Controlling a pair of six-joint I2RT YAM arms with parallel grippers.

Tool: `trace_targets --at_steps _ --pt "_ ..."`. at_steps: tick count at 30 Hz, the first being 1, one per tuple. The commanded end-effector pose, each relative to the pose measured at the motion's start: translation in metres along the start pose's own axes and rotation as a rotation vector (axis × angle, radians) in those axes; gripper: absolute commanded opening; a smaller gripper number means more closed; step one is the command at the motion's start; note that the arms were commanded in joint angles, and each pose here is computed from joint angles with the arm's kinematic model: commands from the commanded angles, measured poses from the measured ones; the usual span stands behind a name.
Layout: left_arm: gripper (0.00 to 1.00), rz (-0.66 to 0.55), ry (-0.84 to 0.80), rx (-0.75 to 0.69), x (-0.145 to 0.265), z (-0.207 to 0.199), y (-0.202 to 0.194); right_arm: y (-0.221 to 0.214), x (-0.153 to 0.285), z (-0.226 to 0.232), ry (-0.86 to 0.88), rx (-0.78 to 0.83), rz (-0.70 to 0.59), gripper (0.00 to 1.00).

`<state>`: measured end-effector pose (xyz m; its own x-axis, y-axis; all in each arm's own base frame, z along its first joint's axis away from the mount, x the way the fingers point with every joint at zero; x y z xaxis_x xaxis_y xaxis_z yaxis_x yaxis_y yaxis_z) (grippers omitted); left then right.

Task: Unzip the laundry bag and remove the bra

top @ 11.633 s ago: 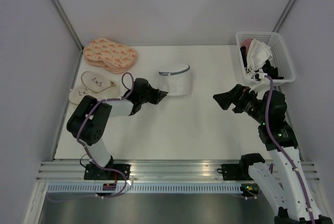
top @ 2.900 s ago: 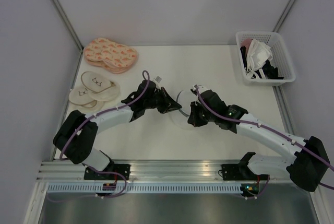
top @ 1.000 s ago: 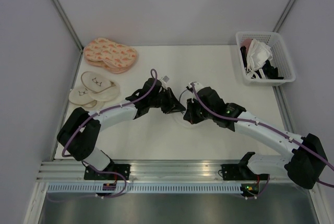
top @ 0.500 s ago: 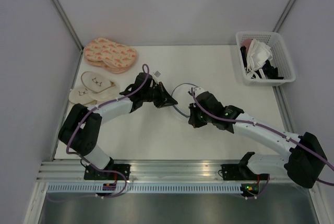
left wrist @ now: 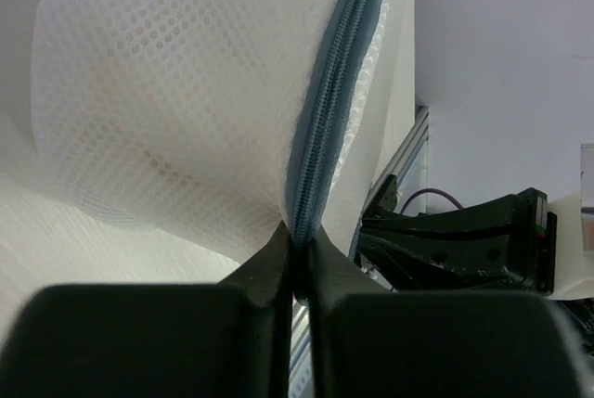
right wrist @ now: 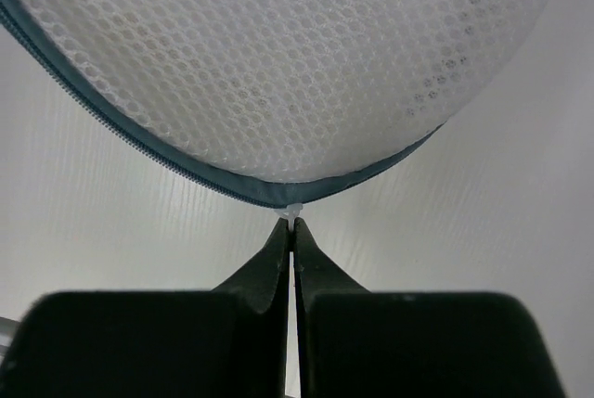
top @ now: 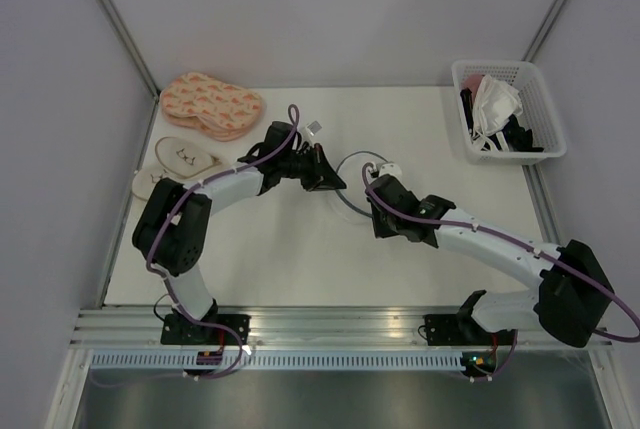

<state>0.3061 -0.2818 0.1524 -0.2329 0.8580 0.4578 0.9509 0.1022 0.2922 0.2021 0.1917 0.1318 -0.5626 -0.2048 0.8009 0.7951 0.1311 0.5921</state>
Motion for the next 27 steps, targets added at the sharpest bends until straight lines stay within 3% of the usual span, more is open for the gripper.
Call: trace_targets --at_steps 1,2,3,6,7,10,15,22,25,27 --pt "0.2 -0.079 -0.027 -0.127 0.002 -0.017 0.03 0.019 0.017 0.007 0.043 -0.02 -0.071 0.0" --pt "0.38 -0.098 -0.003 -0.111 0.003 -0.016 0.034 0.019 0.019 0.008 0.06 -0.021 -0.077 0.0" --pt "0.65 -0.159 0.033 -0.099 0.008 -0.021 0.041 0.021 0.021 0.009 0.075 -0.023 -0.087 0.0" --pt "0.96 -0.286 0.111 -0.049 0.028 -0.027 0.041 0.023 0.028 0.015 0.137 -0.017 -0.099 0.0" --pt "0.99 -0.301 0.139 -0.025 0.033 -0.021 0.033 0.023 0.031 0.019 0.17 -0.007 -0.097 0.0" --pt "1.0 -0.321 0.166 0.029 0.046 -0.025 0.008 0.023 0.034 0.027 0.242 0.007 -0.101 0.0" --pt "1.0 -0.233 0.144 0.085 0.035 -0.034 -0.029 0.027 0.04 0.055 0.468 0.061 -0.123 0.0" --pt "0.98 -0.092 0.146 0.119 0.0 -0.037 -0.062 0.024 0.026 0.069 0.537 0.082 -0.086 0.0" --pt "0.86 -0.083 0.157 0.125 -0.005 -0.031 -0.065 0.025 0.023 0.069 0.528 0.078 -0.085 0.0" --pt "0.7 -0.093 0.162 0.111 -0.005 -0.029 -0.064 0.025 0.024 0.069 0.526 0.079 -0.084 0.0"
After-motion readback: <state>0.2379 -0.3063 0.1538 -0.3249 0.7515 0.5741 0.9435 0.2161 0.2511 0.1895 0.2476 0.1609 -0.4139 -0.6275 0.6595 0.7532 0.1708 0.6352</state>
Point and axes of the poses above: each gripper's point midway between its finger pads, its own x axis back along the fingers, its own z axis along the line the jaws close on, y = z × x, the point moved 5 cm from there along x, back along the fingers
